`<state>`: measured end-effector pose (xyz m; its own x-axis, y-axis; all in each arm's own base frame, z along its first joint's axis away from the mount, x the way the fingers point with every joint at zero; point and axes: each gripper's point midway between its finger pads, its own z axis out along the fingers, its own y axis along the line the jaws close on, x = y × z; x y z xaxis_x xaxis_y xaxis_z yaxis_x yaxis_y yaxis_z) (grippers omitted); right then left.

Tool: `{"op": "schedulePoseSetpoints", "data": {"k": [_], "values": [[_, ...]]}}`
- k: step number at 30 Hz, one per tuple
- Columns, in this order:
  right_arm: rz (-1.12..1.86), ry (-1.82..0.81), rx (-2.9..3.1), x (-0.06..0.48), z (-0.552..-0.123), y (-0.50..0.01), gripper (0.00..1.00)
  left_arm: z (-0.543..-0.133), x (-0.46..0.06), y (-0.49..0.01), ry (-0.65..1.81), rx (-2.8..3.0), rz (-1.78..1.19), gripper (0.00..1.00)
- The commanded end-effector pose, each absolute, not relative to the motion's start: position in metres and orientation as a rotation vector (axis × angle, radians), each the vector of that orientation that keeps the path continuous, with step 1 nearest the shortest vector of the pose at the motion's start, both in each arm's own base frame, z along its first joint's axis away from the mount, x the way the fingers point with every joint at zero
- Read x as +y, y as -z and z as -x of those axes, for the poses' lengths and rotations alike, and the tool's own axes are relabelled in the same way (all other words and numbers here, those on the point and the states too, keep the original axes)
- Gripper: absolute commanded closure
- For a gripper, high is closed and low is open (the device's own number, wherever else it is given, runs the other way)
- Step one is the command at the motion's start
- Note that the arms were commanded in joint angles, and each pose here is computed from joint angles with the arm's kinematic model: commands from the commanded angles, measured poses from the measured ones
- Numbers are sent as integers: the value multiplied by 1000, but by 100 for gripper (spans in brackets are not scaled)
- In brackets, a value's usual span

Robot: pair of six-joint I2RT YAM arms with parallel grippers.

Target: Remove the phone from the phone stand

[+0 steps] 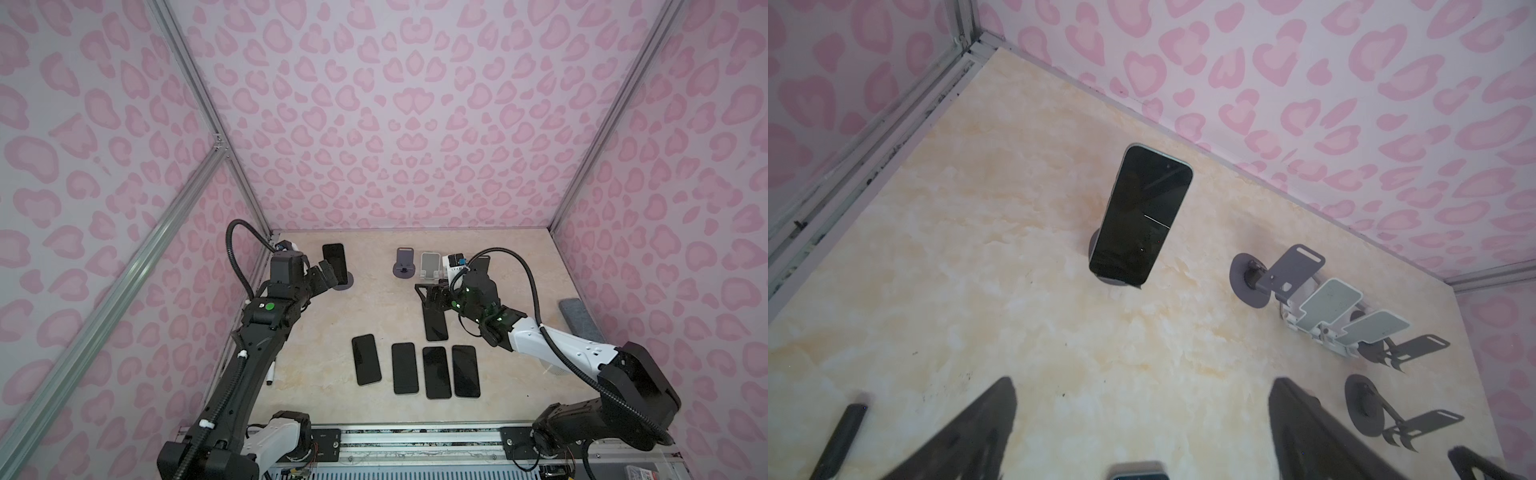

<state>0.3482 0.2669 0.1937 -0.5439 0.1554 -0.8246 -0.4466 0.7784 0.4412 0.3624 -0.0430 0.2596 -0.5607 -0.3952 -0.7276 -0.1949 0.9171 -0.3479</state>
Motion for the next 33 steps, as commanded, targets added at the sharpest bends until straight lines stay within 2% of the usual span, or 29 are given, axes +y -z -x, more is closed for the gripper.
{"op": "schedulePoseSetpoints", "data": {"k": [1,11,15,33], "values": [[199,-821,1979,261,-345,-196,6,-377,-44,-260,197,2220,351,2],[209,-747,1998,231,-331,-179,5,-435,-45,-233,19,2345,245,2],[207,-744,1982,228,-329,-177,4,-454,-61,-217,92,2366,165,2],[209,-754,2010,232,-325,-153,2,-492,-55,-145,-22,2446,171,2]]}}
